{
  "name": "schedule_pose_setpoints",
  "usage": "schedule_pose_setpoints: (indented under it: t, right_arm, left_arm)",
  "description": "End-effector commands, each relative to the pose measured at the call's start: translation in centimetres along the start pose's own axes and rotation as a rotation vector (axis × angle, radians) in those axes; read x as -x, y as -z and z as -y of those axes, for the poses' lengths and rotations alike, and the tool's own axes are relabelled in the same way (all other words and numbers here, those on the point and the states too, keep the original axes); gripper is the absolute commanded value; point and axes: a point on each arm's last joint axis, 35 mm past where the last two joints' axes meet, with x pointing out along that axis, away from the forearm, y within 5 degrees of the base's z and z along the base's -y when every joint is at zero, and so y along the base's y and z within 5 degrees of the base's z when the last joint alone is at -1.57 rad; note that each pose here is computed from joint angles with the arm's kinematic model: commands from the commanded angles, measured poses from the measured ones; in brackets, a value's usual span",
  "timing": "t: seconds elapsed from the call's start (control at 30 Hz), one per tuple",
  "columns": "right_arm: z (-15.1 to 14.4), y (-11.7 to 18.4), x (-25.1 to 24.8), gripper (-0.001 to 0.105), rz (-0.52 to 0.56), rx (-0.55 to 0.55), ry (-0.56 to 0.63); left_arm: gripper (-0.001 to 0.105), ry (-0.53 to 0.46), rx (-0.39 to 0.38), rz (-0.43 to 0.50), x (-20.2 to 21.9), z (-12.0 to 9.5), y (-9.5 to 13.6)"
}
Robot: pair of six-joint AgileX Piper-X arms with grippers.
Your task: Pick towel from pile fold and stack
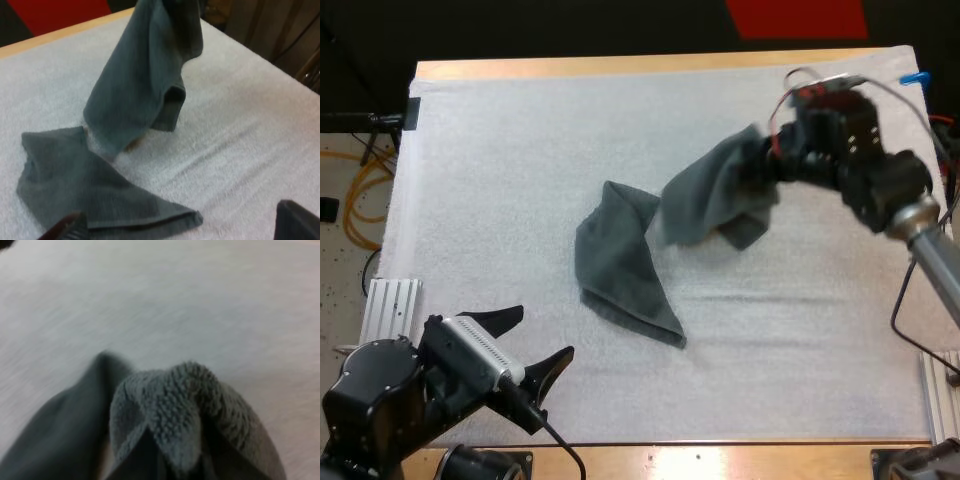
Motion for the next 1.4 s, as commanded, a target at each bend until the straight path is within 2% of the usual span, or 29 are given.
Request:
schedule_pose_setpoints:
  t: [0.0, 0.2, 0.37, 0.47, 0.57, 0.7, 0.83, 0.9, 0.93, 1.0, 1.07, 1.17, 1.37]
  right_arm:
    - [1.3, -0.5, 0.2, 0.001, 0.046, -0.004, 0.032]
    - [7.6, -0.3, -2.4, 0.001, 0.203, -0.056, 0.178]
    - [11.3, -0.8, -3.6, 0.001, 0.381, -0.045, 0.366]
    - [13.0, -1.2, -4.1, 0.001, 0.465, -0.054, 0.533]
    - [14.4, -1.0, -4.7, 0.001, 0.441, -0.085, 0.628]
    - [15.7, 0.0, -5.7, 0.001, 0.384, -0.111, 0.671]
    - [17.3, 2.4, -6.9, 0.001, 0.258, -0.159, 0.746]
    - [18.0, 3.5, -7.6, 0.006, 0.207, -0.17, 0.731]
    - [18.2, 4.1, -7.8, 0.014, 0.182, -0.174, 0.705]
    - [18.1, 4.5, -8.1, 0.033, 0.163, -0.18, 0.63]
    - [17.9, 4.5, -8.1, 0.063, 0.164, -0.191, 0.588]
    - [17.2, 3.8, -7.6, 0.09, 0.164, -0.189, 0.567]
    - [14.3, 1.3, -3.4, 0.093, 0.145, -0.168, 0.52]
  left_arm:
    - [0.072, 0.007, 0.008, -0.012, -0.1, -0.1, 0.2]
    - [0.072, 0.003, 0.023, -0.04, -0.9, -0.5, 0.8]
    - [0.072, 0.003, 0.027, -0.04, -0.9, -0.5, 0.8]
    - [0.072, 0.002, 0.048, -0.04, -0.9, -0.5, 0.8]
    - [0.072, 0.002, 0.083, -0.038, -0.9, -0.4, 0.8]
    - [0.072, 0.003, 0.115, -0.031, -0.9, -0.4, 0.7]
    - [0.072, 0.005, 0.134, -0.019, -0.9, -0.4, 0.5]
    - [0.072, 0.006, 0.136, -0.012, -0.9, -0.4, 0.5]
    - [0.072, 0.007, 0.134, -0.007, -0.9, -0.4, 0.4]
    - [0.072, 0.01, 0.127, 0.006, -0.9, -0.4, 0.2]
    - [0.072, 0.014, 0.122, 0.023, -0.9, -0.4, 0.0]
    - [0.072, 0.019, 0.117, 0.046, -0.9, -0.3, -0.3]
    - [0.072, 0.019, 0.118, 0.046, -0.9, -0.3, -0.3]
